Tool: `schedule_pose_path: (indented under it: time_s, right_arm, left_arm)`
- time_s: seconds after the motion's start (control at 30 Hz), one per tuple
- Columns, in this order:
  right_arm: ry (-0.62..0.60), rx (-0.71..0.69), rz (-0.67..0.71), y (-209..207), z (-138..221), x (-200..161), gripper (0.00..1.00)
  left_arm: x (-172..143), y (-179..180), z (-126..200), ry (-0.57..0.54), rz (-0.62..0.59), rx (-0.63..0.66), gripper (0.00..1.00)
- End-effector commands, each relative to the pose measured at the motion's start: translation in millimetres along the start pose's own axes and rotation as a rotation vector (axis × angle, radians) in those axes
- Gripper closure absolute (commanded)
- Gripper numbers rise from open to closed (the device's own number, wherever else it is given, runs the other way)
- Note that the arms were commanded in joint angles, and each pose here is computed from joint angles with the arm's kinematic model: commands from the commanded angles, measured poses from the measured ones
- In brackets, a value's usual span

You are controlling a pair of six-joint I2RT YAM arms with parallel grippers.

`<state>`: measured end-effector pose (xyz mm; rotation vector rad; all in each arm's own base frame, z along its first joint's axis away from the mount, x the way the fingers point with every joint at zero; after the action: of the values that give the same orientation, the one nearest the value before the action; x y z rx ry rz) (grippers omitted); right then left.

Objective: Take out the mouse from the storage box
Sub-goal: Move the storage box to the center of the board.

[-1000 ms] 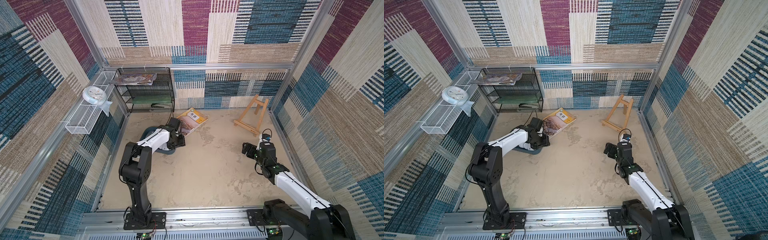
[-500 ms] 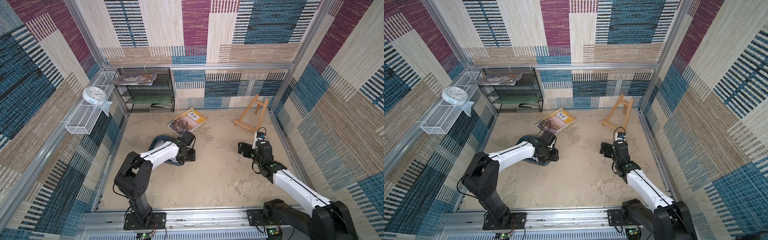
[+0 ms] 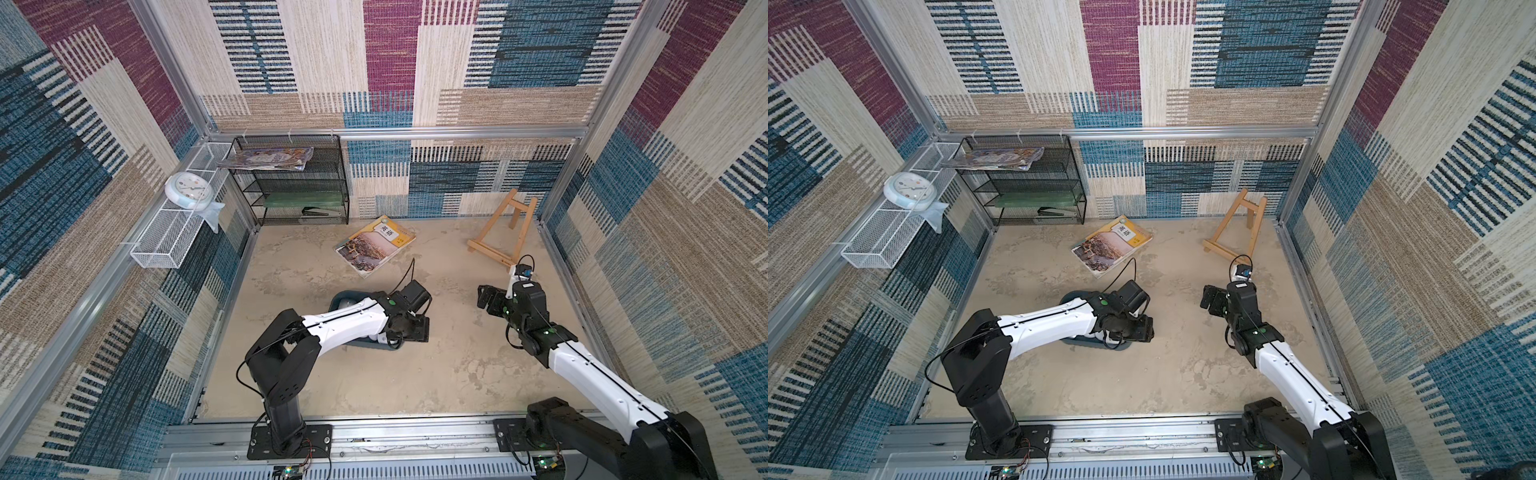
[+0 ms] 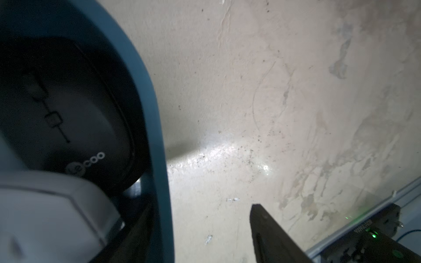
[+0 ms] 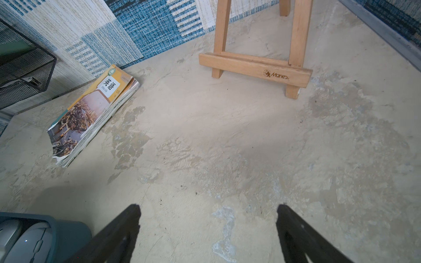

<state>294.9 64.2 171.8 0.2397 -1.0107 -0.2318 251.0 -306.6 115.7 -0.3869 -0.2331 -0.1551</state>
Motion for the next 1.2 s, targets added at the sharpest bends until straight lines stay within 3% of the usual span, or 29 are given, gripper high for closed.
schedule_pose_path:
  time_s: [0.0,0.17,0.33,0.53,0.7,0.93,1.17]
  right_arm:
    - [0.011,0.007,-0.001,2.7,1.7,-0.2,0.04]
    - [0.05,0.073,-0.005,22.6,3.2,-6.1,0.04]
    - [0.097,0.165,-0.011,55.3,5.6,-16.6,0.04]
    - [0.19,0.261,-0.011,99.1,-0.8,-41.3,0.04]
    - [0.278,0.327,0.001,133.6,-9.1,-60.6,0.04]
    - [0.386,0.422,0.003,175.3,-17.3,-90.0,0.05]
    - [0.485,0.506,0.01,204.7,-24.9,-111.7,0.07]
  left_arm:
    - [7.5,-2.2,33.0,-0.071,-0.041,0.005,0.16]
    - [19.4,39.6,90.8,-0.226,0.005,0.025,0.07]
    - [16.3,141.8,135.5,-0.386,0.265,0.152,0.02]
    - [-2.2,211.6,153.6,-0.496,0.488,0.176,0.01]
    - [-1.2,226.5,132.1,-0.46,0.574,0.04,0.01]
    - [10.5,220.7,104.2,-0.421,0.579,-0.115,0.03]
    - [16.2,215.1,92.4,-0.391,0.565,-0.181,0.07]
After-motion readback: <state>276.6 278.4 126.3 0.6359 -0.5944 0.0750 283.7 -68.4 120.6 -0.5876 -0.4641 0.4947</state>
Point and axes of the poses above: each gripper's point midway between its finger pads, its own z axis back along the fingers, its own y axis along the line the jaws close on, x = y × z, the point moved 4 cm from there along z, back along the fingers
